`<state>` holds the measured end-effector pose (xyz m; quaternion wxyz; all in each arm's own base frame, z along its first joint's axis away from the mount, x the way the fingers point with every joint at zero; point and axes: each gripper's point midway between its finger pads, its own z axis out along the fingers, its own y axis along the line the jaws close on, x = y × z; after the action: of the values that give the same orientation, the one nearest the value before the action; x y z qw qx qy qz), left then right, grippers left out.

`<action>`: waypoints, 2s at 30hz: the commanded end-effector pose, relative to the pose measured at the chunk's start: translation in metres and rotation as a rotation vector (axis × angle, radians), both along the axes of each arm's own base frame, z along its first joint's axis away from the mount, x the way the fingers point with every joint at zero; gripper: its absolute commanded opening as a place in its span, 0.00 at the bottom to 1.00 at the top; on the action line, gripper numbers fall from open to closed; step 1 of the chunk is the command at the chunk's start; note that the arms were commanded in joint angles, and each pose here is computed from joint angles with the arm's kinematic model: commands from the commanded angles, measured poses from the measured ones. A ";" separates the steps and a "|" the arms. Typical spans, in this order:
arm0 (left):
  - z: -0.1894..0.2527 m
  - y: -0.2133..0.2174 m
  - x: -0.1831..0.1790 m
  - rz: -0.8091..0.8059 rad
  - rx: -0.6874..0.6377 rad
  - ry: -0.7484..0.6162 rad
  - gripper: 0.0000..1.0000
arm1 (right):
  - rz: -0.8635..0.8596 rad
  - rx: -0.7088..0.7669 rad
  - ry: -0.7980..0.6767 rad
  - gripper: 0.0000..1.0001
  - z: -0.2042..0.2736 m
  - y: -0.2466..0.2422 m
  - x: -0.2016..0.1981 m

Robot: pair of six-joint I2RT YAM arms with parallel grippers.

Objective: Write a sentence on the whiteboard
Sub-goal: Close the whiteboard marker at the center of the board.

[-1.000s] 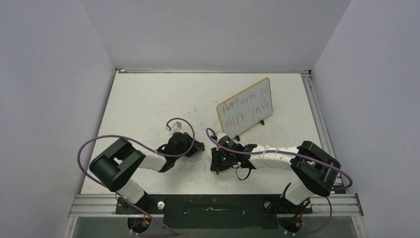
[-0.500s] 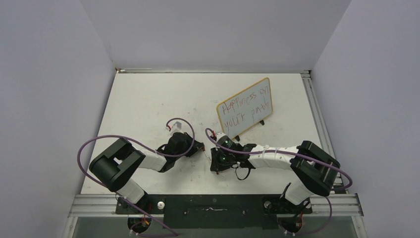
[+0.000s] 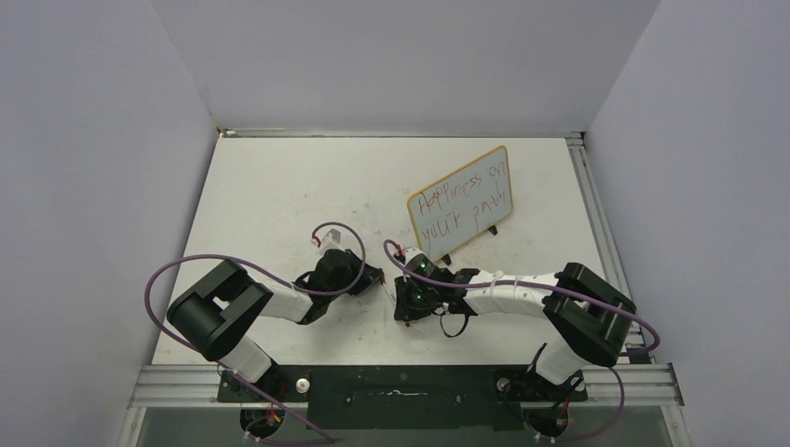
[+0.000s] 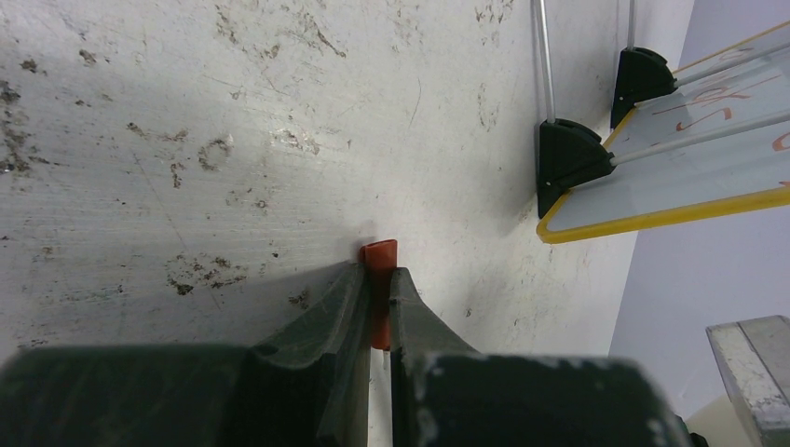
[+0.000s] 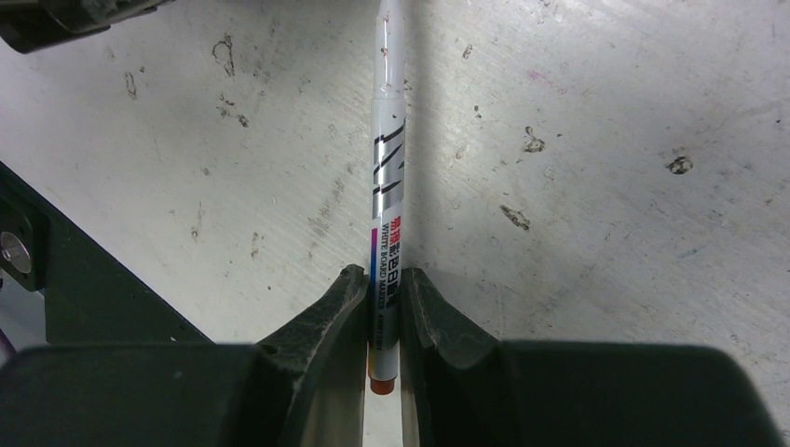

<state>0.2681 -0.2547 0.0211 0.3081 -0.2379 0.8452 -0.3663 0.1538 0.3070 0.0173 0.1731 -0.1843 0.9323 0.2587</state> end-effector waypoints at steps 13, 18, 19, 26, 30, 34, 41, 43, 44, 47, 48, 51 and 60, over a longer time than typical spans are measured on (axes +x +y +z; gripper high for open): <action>0.001 0.007 -0.003 0.030 0.017 -0.009 0.00 | -0.074 -0.113 -0.002 0.05 -0.013 -0.012 0.009; 0.003 0.008 -0.004 0.043 0.009 -0.018 0.00 | -0.097 -0.110 -0.019 0.05 -0.012 -0.011 0.014; 0.004 0.008 -0.004 0.044 0.005 -0.022 0.00 | -0.105 -0.107 -0.024 0.05 -0.012 -0.009 0.017; 0.004 0.006 -0.008 0.059 -0.022 -0.023 0.00 | -0.169 -0.037 -0.087 0.05 0.000 0.006 0.037; 0.003 -0.001 -0.011 0.049 -0.056 -0.014 0.00 | -0.174 0.002 -0.130 0.05 0.010 0.016 0.047; 0.004 -0.005 -0.013 0.041 -0.075 -0.012 0.00 | -0.167 0.023 -0.165 0.05 0.013 0.022 0.053; 0.004 -0.011 -0.017 0.017 -0.083 -0.009 0.00 | -0.210 0.005 -0.286 0.05 0.013 0.019 0.078; 0.004 -0.013 -0.019 0.007 -0.089 -0.008 0.00 | -0.219 0.009 -0.313 0.05 0.013 0.018 0.082; 0.004 -0.014 -0.020 0.005 -0.092 -0.008 0.00 | -0.223 0.017 -0.330 0.05 0.014 0.019 0.084; 0.003 -0.016 -0.022 0.001 -0.103 -0.008 0.00 | -0.228 0.006 -0.358 0.05 0.010 0.016 0.088; 0.004 -0.016 -0.022 0.000 -0.105 -0.009 0.00 | -0.225 0.003 -0.359 0.05 0.009 0.016 0.089; 0.010 -0.019 -0.020 -0.011 -0.114 -0.025 0.00 | -0.212 0.008 -0.355 0.05 0.007 0.018 0.085; 0.033 -0.028 -0.007 -0.086 -0.011 -0.087 0.08 | -0.180 0.027 -0.349 0.05 0.002 0.014 0.069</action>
<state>0.2851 -0.2579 0.0447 0.3688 -0.2628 0.8075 -0.3779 0.2040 0.3261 0.0178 0.3078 -0.1501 0.9088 0.2383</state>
